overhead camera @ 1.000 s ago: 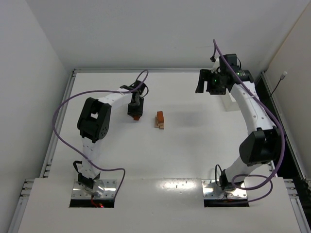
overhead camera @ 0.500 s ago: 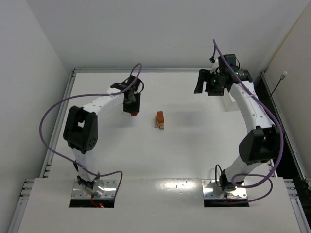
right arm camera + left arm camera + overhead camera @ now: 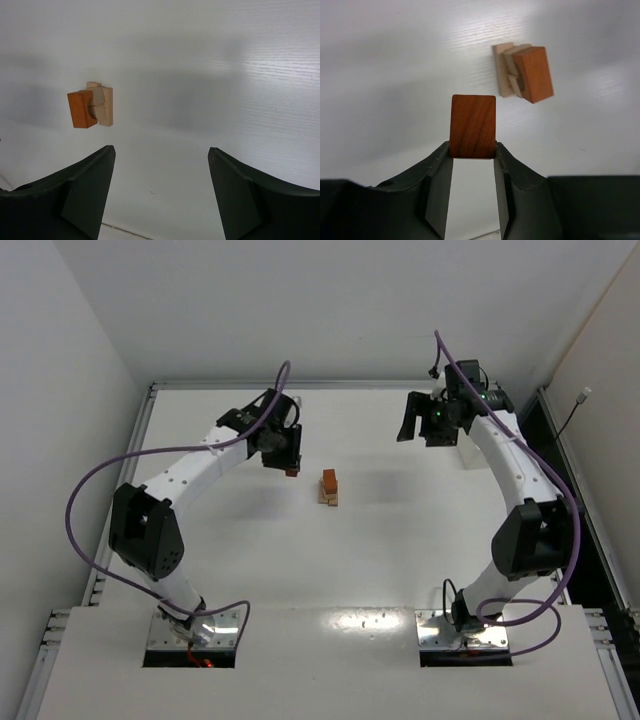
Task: Build the wood block tower
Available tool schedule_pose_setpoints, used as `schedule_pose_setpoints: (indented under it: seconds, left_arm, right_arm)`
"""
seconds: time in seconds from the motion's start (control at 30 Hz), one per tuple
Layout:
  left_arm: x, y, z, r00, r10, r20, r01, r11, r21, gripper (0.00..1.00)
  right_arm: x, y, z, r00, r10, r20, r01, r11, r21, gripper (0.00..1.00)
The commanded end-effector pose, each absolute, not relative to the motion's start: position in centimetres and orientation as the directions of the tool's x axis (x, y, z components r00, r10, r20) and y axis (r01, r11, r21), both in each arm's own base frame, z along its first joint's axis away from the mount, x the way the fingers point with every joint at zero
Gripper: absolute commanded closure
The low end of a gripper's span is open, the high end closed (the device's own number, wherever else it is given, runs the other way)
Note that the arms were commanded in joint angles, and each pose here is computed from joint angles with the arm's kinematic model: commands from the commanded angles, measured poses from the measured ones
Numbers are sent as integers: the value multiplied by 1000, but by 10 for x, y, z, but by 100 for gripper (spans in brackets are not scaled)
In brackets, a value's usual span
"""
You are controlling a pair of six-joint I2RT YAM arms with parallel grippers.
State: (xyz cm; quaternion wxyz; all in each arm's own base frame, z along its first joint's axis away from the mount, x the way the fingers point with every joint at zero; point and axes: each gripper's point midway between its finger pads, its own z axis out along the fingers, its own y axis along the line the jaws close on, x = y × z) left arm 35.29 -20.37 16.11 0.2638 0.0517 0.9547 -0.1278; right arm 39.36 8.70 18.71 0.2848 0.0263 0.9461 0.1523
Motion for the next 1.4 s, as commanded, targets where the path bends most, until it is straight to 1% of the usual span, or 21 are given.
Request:
schedule_pose_setpoints:
  seconds: [0.0, 0.17, 0.2, 0.3, 0.5, 0.67, 0.9, 1.37]
  left_arm:
    - [344, -240, 182, -848, 46, -527, 228, 931, -284, 100]
    - [336, -280, 171, -846, 137, -516, 313, 910, -272, 100]
    - [339, -280, 175, -839, 132, -528, 313, 911, -268, 100]
    - [340, -290, 165, -841, 157, -518, 322, 914, -247, 100]
    - [348, -293, 142, -865, 152, -479, 287, 932, -223, 100]
    - [358, -296, 132, -867, 153, -475, 276, 940, -201, 100]
    - [367, -301, 130, -870, 135, -475, 256, 945, -202, 100]
    - [366, -303, 117, -882, 144, -449, 256, 946, -199, 100]
  right_arm:
    - [393, 95, 206, -800, 141, -583, -66, 945, 320, 28]
    - [389, 96, 211, -793, 135, -594, -73, 947, 314, 28]
    - [387, 96, 207, -798, 135, -587, -71, 947, 313, 28]
    - [386, 96, 211, -792, 135, -596, -74, 947, 314, 28]
    - [385, 96, 206, -797, 135, -589, -71, 947, 313, 28]
    - [385, 97, 206, -798, 134, -587, -76, 944, 320, 28]
    - [386, 94, 202, -803, 141, -580, -65, 945, 319, 28]
    - [389, 96, 199, -809, 140, -571, -67, 943, 326, 28]
